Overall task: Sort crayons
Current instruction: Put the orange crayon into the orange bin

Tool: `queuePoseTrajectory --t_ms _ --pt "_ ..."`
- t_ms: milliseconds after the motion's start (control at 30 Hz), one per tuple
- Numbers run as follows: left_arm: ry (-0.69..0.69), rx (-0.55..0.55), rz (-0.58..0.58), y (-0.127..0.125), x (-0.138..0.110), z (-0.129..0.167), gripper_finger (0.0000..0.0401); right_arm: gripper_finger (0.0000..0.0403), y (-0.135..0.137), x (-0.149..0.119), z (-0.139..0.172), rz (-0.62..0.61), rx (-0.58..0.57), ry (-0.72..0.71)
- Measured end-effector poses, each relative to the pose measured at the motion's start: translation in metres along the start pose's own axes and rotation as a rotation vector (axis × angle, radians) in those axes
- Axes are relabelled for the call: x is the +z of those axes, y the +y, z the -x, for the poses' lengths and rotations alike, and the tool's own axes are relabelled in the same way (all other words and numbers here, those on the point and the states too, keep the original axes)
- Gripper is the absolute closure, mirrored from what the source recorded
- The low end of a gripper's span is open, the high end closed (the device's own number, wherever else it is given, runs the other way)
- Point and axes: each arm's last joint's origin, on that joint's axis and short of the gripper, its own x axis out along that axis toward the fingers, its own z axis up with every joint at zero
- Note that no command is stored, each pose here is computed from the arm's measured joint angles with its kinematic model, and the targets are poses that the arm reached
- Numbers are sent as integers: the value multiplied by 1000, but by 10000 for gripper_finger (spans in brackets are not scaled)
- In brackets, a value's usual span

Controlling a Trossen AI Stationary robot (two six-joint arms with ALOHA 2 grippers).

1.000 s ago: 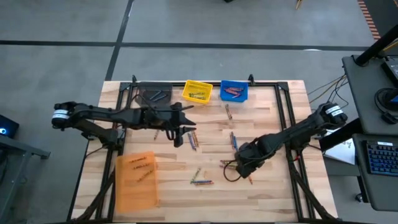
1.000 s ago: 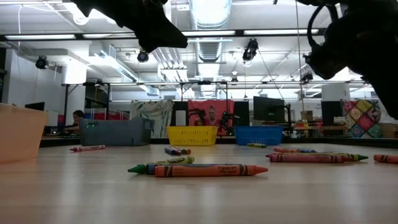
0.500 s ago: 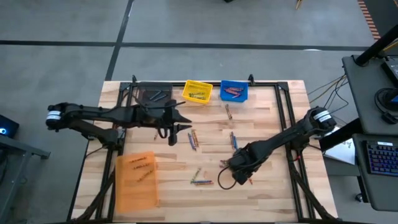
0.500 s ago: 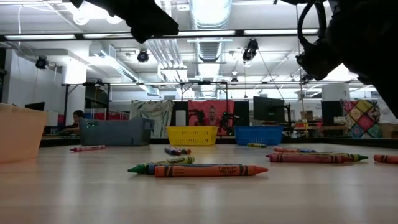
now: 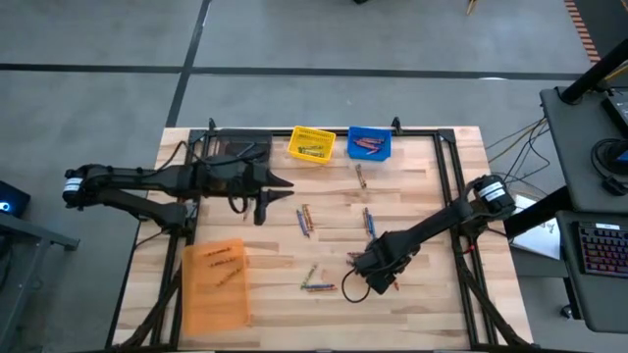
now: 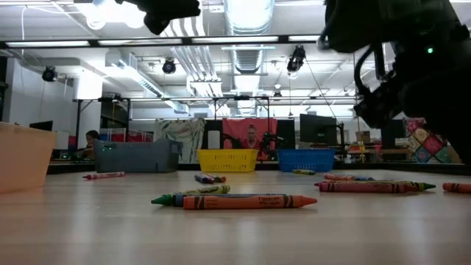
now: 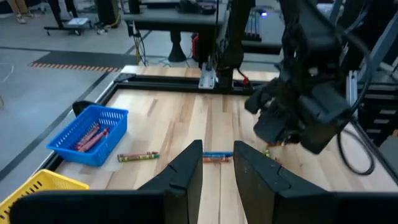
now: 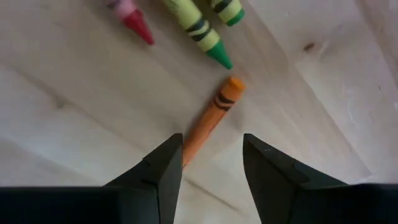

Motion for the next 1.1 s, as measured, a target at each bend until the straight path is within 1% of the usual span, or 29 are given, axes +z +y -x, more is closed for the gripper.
queuePoseTrajectory --t_ms 233,433,567,733,867,1000,1100 --pt "-54 -9 35 0 8 18 328 284 1 4 -10 24 -19 4" --pt "-128 -17 45 1 17 40 328 342 2 5 -12 35 -22 1" --pt "-161 -20 46 2 20 49 328 382 2 5 -12 43 -23 -6" --pt "-175 -22 61 2 21 53 328 389 1 4 -9 72 -26 -12" --pt "-177 -23 73 2 22 54 328 390 -9 -4 4 78 -52 -30" --pt "-179 -23 78 2 22 54 328 391 -16 -15 36 107 57 -89" --pt "-182 -23 78 2 22 55 328 391 -22 -20 59 123 114 -216"
